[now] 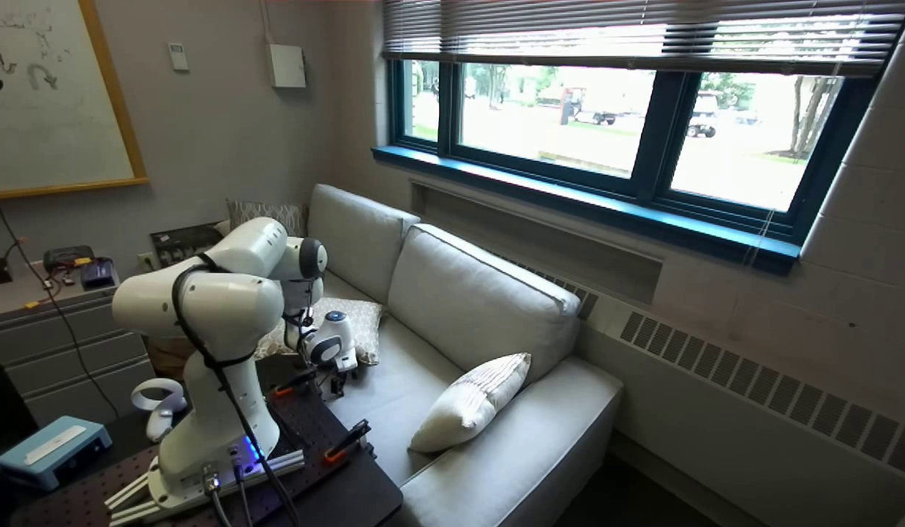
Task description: Move the small pillow to the right armrest, move the pillow in the middle of the sofa to the right
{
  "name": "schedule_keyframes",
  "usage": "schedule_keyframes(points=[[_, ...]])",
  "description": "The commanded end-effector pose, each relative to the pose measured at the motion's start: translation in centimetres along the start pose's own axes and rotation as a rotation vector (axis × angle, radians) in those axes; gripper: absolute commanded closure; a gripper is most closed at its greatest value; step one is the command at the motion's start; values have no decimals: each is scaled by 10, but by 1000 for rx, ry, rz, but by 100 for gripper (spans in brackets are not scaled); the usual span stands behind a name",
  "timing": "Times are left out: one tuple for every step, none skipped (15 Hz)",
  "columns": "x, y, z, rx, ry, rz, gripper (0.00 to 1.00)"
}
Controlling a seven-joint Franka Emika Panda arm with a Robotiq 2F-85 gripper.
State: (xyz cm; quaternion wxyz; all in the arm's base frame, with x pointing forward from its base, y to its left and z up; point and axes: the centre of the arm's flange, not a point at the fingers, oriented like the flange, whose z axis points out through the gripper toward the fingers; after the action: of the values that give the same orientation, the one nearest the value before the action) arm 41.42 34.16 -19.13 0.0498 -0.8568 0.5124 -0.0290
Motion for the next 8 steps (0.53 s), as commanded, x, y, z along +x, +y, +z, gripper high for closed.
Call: schedule_keyframes(points=[[-20, -23, -25, 138, 27, 11, 0], [-24, -25, -33, 174, 32, 12, 0], [-28, -22, -43, 203, 40, 14, 0], [-30, -19, -49, 226, 44, 17, 0], [-32, -15, -54, 247, 45, 19, 0], [-33, -8, -60, 261, 53, 25, 0], [-34, 0, -65, 268, 55, 30, 0], [-35, 8, -68, 271, 64, 43, 0]])
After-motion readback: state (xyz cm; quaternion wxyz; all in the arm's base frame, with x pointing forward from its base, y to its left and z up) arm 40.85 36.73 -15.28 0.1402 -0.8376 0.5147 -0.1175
